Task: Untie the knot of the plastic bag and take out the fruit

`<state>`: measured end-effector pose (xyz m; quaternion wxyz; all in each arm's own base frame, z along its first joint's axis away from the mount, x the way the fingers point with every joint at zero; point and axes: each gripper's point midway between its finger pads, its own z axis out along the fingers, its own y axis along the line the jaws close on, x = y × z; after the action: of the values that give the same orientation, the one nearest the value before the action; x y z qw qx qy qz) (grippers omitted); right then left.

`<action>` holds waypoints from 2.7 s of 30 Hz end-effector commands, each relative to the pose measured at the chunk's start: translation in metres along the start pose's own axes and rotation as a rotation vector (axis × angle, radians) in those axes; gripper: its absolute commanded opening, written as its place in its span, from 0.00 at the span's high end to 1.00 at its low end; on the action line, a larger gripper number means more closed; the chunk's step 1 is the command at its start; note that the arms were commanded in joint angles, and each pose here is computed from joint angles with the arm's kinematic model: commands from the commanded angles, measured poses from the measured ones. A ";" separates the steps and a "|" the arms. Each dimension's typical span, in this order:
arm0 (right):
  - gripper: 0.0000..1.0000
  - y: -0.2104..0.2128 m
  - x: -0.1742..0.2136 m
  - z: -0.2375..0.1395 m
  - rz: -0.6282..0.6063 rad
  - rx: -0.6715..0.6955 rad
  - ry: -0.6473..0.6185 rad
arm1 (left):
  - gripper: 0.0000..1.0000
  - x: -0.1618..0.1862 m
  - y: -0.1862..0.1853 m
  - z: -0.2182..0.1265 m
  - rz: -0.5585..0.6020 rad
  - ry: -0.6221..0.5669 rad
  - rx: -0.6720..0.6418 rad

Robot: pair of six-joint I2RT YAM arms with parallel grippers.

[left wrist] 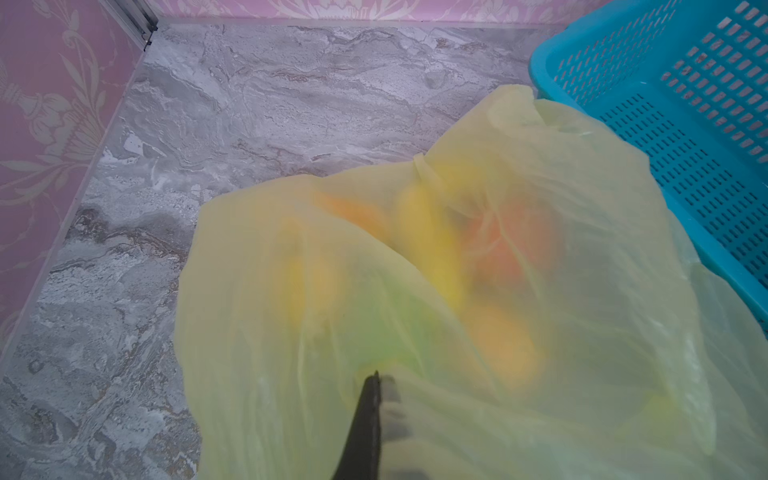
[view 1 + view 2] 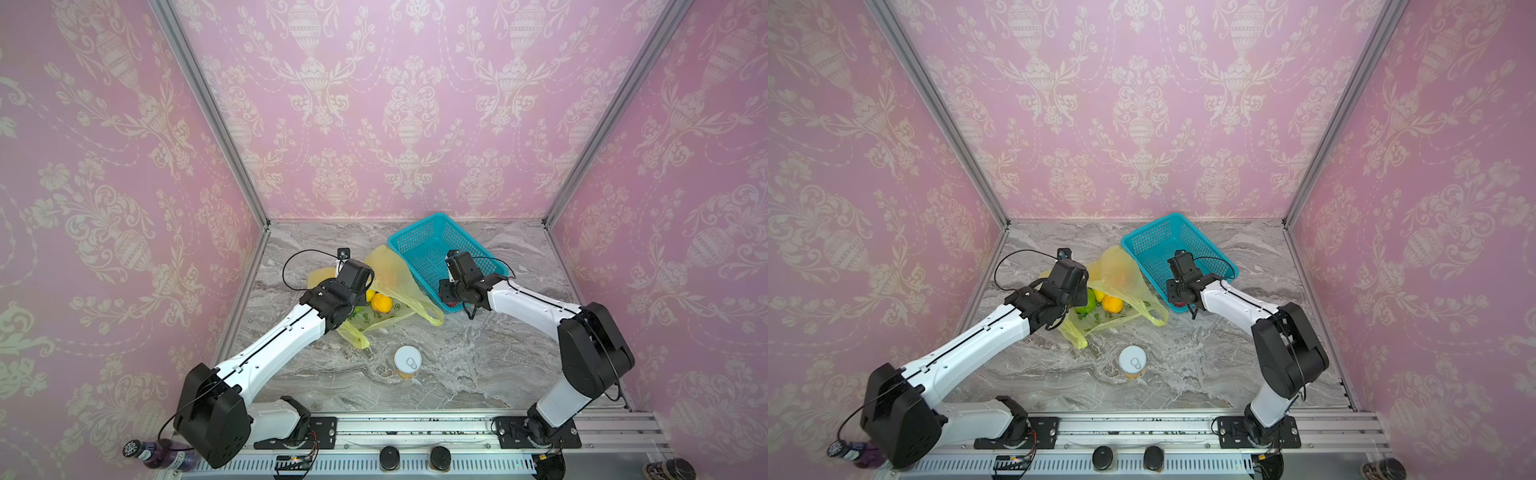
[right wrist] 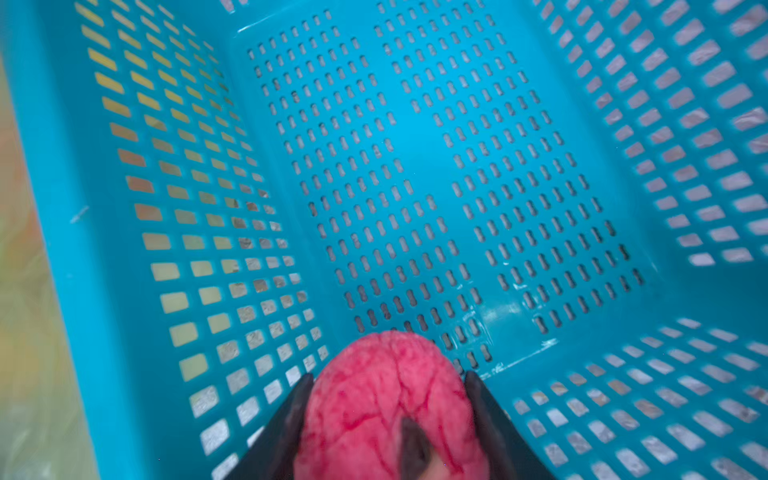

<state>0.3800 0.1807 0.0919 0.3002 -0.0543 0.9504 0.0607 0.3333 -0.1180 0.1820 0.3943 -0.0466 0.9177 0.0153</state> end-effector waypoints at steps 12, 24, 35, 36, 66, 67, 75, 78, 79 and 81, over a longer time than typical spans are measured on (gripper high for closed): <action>0.86 -0.016 0.019 0.024 0.070 -0.010 0.050 | 1.00 -0.007 0.006 -0.006 -0.003 -0.015 -0.021; 0.43 -0.014 0.013 0.018 0.083 -0.052 0.022 | 1.00 -0.008 0.008 -0.008 -0.007 -0.026 -0.020; 0.09 -0.020 -0.007 -0.046 0.110 -0.098 -0.193 | 1.00 -0.010 0.008 -0.016 -0.024 -0.041 0.004; 0.09 -0.021 -0.009 -0.054 0.111 -0.102 -0.214 | 1.00 -0.011 0.009 -0.016 -0.024 -0.047 0.000; 0.29 0.240 0.033 -0.156 -0.600 -0.662 -0.576 | 1.00 -0.012 0.011 -0.019 -0.023 -0.054 -0.003; 0.30 0.242 0.035 -0.144 -0.607 -0.638 -0.559 | 1.00 -0.012 0.010 -0.019 -0.021 -0.051 -0.001; 0.39 0.234 0.023 -0.081 -0.561 -0.426 -0.541 | 1.00 -0.012 0.010 -0.018 -0.023 -0.050 -0.001; 0.42 0.223 0.017 -0.072 -0.505 -0.416 -0.541 | 1.00 -0.010 0.007 -0.018 -0.026 -0.042 0.018; 0.42 0.220 0.016 -0.068 -0.497 -0.407 -0.535 | 1.00 -0.010 0.006 -0.019 -0.026 -0.042 0.022; 0.43 0.216 0.013 -0.056 -0.489 -0.362 -0.509 | 1.00 -0.011 0.007 -0.020 -0.029 -0.048 0.022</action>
<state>0.2906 0.3882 0.1462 0.5044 -0.3473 0.7694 0.1815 0.3296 -0.1147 0.2006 0.4164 -0.0540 0.9076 0.0030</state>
